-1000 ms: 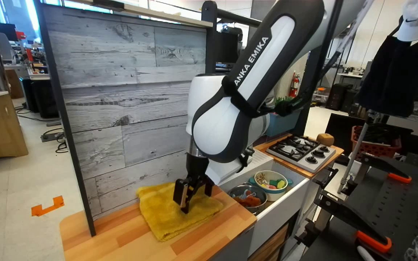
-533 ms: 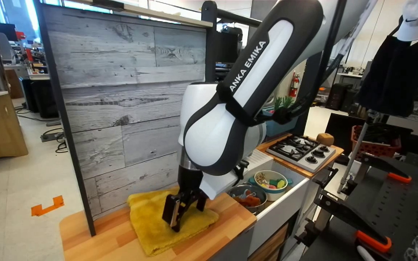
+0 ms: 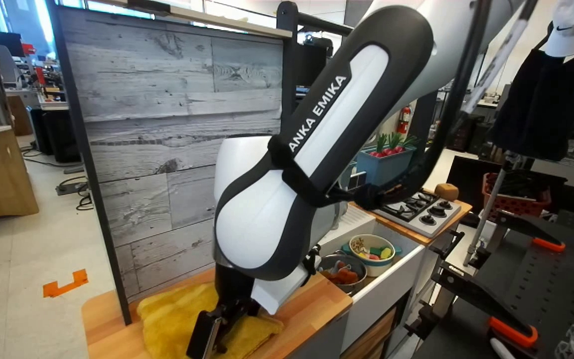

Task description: Pick up the plush toys from the counter and stove and put them in the pots, then wipe the counter with the towel

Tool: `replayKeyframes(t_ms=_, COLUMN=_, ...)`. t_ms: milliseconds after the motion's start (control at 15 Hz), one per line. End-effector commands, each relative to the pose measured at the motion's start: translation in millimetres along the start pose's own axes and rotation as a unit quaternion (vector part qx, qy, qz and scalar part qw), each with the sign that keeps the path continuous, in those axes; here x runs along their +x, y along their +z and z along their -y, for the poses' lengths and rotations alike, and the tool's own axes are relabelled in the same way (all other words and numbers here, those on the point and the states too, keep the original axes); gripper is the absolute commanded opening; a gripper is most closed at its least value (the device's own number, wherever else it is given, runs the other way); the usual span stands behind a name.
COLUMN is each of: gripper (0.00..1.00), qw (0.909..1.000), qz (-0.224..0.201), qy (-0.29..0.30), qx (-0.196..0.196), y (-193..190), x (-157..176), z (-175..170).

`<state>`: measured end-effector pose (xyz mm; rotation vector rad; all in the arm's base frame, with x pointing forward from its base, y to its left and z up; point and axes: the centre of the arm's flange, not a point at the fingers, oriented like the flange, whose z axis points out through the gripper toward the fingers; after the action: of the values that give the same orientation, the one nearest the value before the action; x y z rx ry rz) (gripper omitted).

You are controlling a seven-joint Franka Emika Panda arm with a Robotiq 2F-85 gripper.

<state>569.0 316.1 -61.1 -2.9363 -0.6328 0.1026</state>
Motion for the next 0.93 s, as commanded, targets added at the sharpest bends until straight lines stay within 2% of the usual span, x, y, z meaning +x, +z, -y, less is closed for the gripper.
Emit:
replayKeyframes(t_ms=0, gripper=1.00, qw=0.9990, qz=0.003, qy=-0.044, qx=0.001, y=23, x=6, z=34)
replayKeyframes(t_ms=133, gripper=1.00, qw=0.9983, qz=0.009, qy=-0.044, qx=-0.036, y=9, x=3, z=21)
replayKeyframes(t_ms=267, gripper=1.00, qw=0.9974, qz=0.021, qy=-0.009, qx=-0.069, y=-15, x=-2, z=-13)
replayKeyframes(t_ms=467, gripper=1.00, qw=0.9897, qz=0.014, qy=0.047, qx=-0.134, y=-55, x=-8, z=-89)
replayKeyframes(t_ms=533, gripper=1.00, qw=0.9885, qz=0.012, qy=0.061, qx=-0.138, y=-63, x=-7, z=-107)
replayKeyframes(t_ms=667, gripper=1.00, qw=0.9898, qz=0.013, qy=0.079, qx=-0.118, y=-67, x=-3, z=-120)
replayKeyframes(t_ms=867, gripper=1.00, qw=0.9936, qz=0.016, qy=0.068, qx=-0.088, y=-44, x=-6, z=-102)
